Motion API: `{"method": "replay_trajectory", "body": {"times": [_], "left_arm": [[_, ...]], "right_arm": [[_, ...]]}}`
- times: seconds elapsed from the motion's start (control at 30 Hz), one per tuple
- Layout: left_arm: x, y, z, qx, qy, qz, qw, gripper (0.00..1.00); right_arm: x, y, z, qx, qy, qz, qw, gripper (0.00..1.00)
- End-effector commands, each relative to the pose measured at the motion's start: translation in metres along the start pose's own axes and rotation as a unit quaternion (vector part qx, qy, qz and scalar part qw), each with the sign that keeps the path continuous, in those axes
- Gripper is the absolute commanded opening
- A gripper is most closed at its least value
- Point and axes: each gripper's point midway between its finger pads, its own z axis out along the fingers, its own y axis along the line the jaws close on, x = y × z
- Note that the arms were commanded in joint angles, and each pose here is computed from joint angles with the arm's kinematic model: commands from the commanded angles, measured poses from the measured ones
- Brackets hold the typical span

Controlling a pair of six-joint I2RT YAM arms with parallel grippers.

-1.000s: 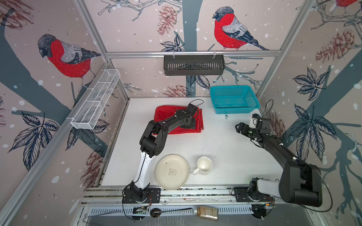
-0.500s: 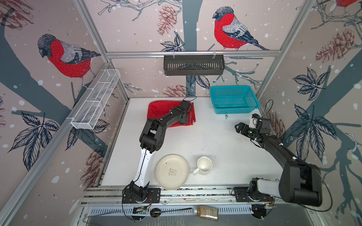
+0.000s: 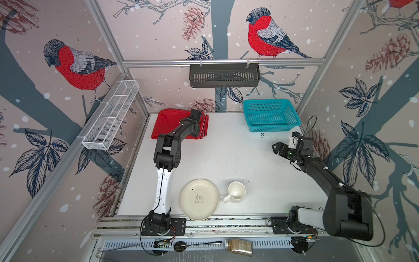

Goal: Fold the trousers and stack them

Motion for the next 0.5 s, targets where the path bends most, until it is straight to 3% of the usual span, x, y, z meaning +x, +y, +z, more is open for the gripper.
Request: {"method": "replay_trajectory", "body": {"times": [0.0,0.3,0.47], "left_arm": [[0.018,0.021,0.014,-0.012,0.046,0.011,0.999,0.62],[-0.016,0.031,0.025,-0.033,0.039,-0.034,0.998,0.62],[-0.042,0.025,0.018,0.004,0.005,-0.066,0.998,0.63]], "right_arm": [[-0.003,0.002,-0.001,-0.004,-0.008,-0.003,1.000,0.90],[-0.002,0.002,0.000,-0.003,-0.005,-0.004,1.000,0.91],[0.002,0.003,0.003,-0.007,0.000,0.000,1.000,0.91]]}}
